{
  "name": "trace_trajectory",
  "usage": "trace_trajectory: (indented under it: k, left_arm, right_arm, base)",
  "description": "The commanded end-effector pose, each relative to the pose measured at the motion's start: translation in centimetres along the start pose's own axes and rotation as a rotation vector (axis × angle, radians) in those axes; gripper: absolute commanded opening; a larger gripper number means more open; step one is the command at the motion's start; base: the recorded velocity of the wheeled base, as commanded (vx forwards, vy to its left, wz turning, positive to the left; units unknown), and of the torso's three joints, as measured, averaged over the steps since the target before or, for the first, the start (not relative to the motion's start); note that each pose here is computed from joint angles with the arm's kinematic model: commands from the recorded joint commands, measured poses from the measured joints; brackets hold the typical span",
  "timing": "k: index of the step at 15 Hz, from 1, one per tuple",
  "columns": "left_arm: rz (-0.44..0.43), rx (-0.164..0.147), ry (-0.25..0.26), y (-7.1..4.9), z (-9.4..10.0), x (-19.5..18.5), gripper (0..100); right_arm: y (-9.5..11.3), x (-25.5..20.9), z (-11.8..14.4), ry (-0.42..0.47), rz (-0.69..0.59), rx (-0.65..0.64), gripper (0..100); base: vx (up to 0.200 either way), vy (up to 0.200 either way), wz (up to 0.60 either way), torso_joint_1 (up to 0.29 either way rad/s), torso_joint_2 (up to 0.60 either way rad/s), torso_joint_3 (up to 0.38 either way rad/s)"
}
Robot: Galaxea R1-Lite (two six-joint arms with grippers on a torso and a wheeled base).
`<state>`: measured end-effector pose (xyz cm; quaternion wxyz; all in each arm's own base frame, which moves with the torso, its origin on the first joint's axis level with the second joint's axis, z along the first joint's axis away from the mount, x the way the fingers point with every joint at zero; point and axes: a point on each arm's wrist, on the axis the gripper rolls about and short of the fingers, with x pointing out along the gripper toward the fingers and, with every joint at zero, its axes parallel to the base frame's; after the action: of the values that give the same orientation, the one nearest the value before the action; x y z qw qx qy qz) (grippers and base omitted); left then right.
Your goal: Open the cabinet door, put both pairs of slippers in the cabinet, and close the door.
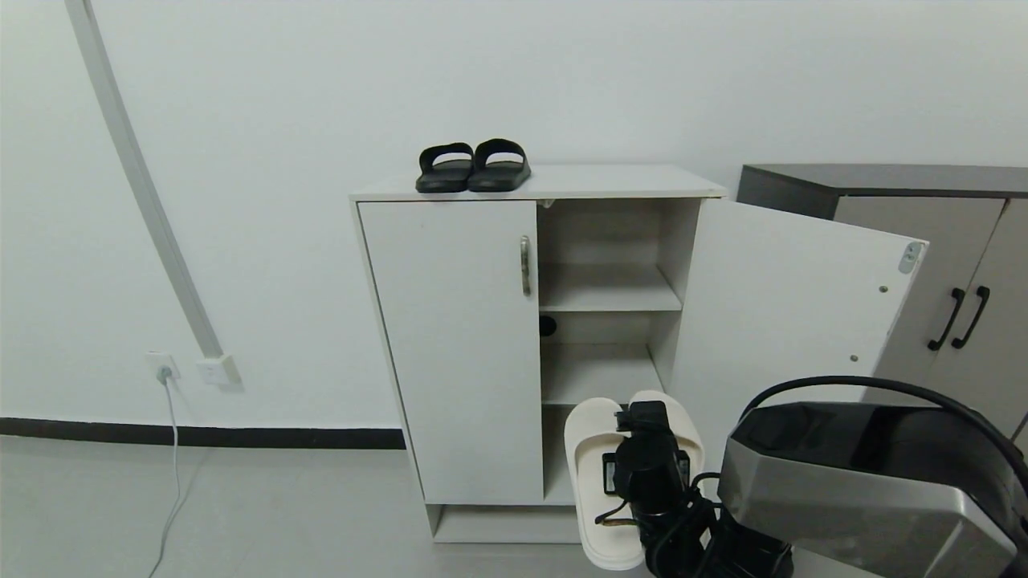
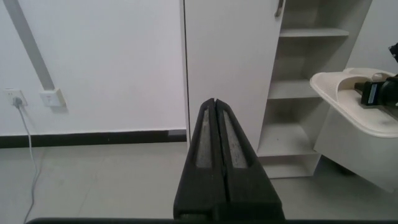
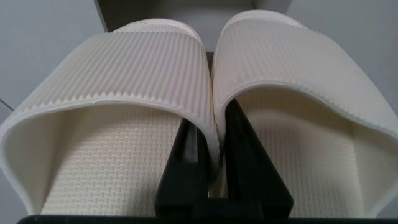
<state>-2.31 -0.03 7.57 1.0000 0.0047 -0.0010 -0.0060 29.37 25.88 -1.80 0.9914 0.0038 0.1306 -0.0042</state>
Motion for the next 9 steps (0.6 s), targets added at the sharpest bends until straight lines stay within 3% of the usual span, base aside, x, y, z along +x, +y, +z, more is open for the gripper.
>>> trace_trajectory:
  k: [1, 9]
  left_arm:
    - [-0.002, 0.000, 0.002, 0.0, 0.0, 0.0, 0]
    - [-0.002, 0.000, 0.002, 0.0, 0.0, 0.0, 0]
  right_arm:
    - [0.1, 0.3, -0.5, 0.006, -0.002, -0.004, 0]
    - [0.4, 1.9, -2.2, 0.016, -0.018, -0.010, 0]
  base:
    - [0.000, 0.000, 0.00, 0.002, 0.00, -0.159]
    - [0.000, 0.000, 0.00, 0.004, 0.00, -0.189]
